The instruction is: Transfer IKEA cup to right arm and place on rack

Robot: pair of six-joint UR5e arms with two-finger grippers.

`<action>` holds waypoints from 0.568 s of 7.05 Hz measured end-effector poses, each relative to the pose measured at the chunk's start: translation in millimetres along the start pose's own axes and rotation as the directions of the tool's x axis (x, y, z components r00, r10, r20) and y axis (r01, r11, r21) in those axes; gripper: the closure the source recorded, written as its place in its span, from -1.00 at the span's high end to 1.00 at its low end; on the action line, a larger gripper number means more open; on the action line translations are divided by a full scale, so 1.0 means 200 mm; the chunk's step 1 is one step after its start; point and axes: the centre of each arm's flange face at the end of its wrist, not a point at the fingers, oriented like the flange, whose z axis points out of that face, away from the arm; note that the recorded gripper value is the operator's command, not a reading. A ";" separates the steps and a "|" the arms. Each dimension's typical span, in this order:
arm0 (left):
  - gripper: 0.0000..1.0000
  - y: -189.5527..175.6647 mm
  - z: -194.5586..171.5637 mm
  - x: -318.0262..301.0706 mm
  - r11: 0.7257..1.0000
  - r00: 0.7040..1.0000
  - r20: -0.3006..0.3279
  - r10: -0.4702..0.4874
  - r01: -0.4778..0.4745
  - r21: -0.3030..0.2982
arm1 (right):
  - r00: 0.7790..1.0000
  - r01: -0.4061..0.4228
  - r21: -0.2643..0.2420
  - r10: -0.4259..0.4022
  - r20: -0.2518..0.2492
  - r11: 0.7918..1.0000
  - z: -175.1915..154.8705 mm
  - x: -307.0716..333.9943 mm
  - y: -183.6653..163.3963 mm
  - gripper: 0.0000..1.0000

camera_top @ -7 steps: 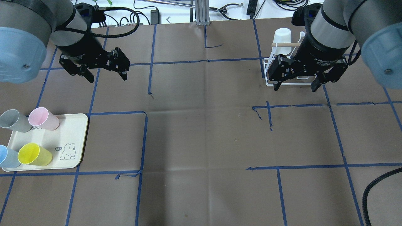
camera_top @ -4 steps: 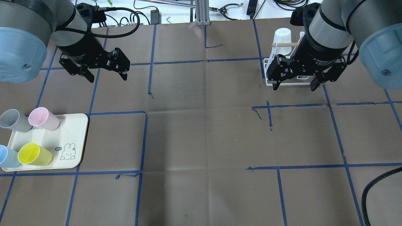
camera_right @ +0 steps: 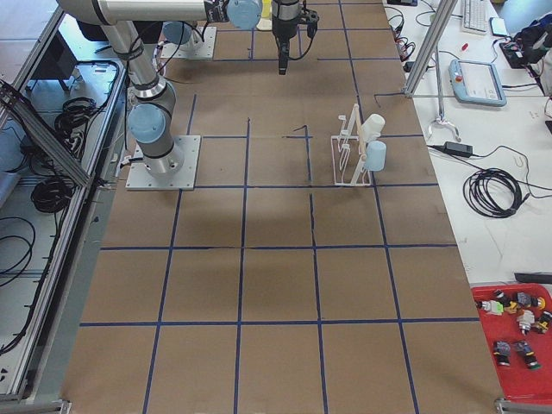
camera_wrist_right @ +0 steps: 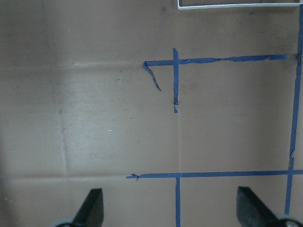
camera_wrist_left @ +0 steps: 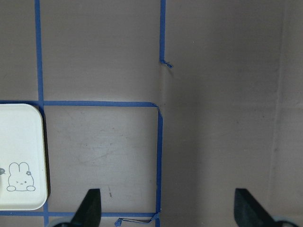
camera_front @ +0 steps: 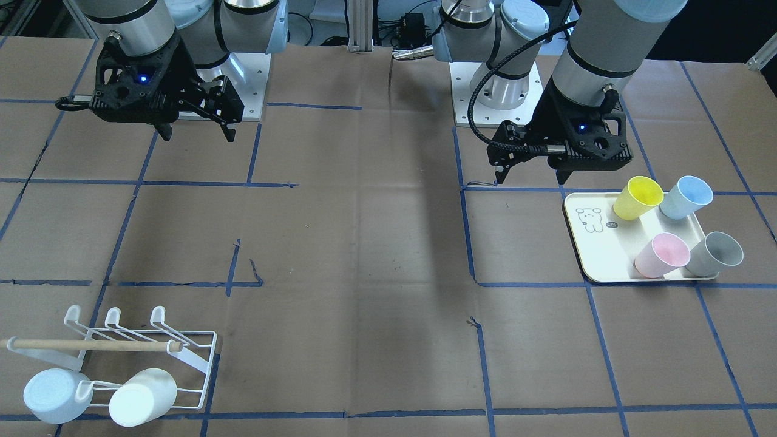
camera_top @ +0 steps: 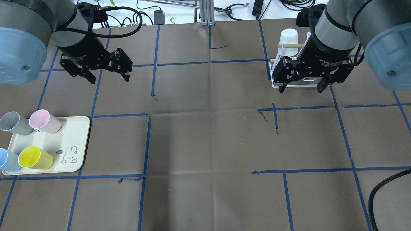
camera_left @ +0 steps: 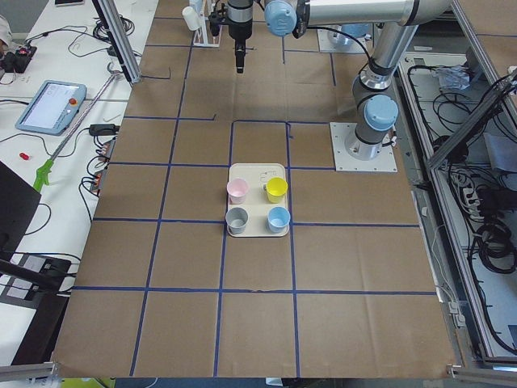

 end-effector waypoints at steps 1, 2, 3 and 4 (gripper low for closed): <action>0.98 0.00 0.00 0.00 1.000 1.000 0.002 0.001 -0.001 0.001 | 1.000 0.001 0.008 -0.001 -0.001 1.000 0.00 0.00 -0.01 1.00; 0.98 0.00 0.00 0.00 1.000 1.000 0.003 0.001 -0.001 0.002 | 1.000 0.002 0.015 -0.002 -0.002 1.000 -0.01 0.00 -0.01 1.00; 0.98 0.00 0.00 0.00 1.000 1.000 0.006 0.003 -0.003 0.002 | 1.000 0.003 0.017 -0.002 -0.012 1.000 -0.01 0.01 -0.01 1.00; 0.98 0.00 0.00 -0.01 1.000 1.000 0.010 0.007 -0.007 0.000 | 1.000 0.003 0.018 -0.003 -0.029 1.000 -0.01 0.01 -0.02 1.00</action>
